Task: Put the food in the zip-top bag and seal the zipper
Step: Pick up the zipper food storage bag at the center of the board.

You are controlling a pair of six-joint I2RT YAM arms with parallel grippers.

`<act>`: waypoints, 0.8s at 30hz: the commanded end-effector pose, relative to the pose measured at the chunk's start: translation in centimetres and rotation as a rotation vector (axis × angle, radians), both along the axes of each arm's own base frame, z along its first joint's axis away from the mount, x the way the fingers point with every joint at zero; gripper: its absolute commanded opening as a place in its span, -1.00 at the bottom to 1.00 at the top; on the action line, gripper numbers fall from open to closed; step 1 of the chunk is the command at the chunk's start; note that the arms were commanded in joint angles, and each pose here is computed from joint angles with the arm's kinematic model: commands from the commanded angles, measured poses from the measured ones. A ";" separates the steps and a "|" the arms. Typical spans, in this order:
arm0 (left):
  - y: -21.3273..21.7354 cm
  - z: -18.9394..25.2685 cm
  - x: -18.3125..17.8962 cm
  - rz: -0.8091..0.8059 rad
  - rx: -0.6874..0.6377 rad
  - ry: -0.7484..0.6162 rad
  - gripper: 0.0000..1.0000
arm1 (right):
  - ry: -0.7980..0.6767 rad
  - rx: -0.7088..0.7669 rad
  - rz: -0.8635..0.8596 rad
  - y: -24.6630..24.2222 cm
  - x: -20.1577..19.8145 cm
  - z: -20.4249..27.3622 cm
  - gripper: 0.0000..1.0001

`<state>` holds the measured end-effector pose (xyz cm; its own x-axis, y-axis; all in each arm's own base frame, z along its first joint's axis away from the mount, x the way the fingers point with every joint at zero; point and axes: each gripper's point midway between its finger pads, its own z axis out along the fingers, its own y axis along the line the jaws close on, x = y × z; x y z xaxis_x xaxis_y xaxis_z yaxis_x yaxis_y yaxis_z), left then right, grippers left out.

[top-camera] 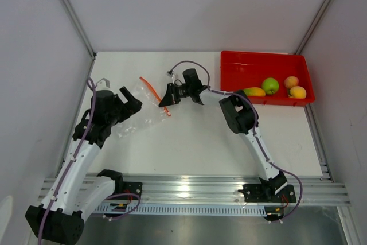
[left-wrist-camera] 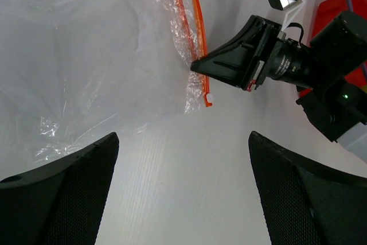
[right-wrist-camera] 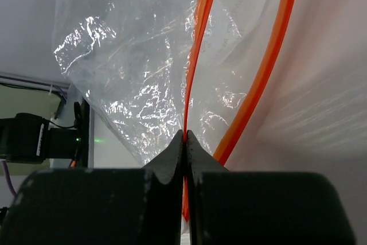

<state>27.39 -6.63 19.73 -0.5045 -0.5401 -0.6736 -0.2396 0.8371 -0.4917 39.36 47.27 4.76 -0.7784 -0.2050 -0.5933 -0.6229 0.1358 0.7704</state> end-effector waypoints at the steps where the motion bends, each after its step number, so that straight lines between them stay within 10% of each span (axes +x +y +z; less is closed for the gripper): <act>1: -0.3 2.7 0.0 0.008 -0.033 -0.002 0.89 | -0.165 0.062 -0.015 0.7 -1.3 8.3 -1.00; 24: -3.1 3.0 3.9 -0.062 -0.089 0.199 0.79 | -0.598 -0.242 -0.098 -0.9 -9.0 14.3 -1.00</act>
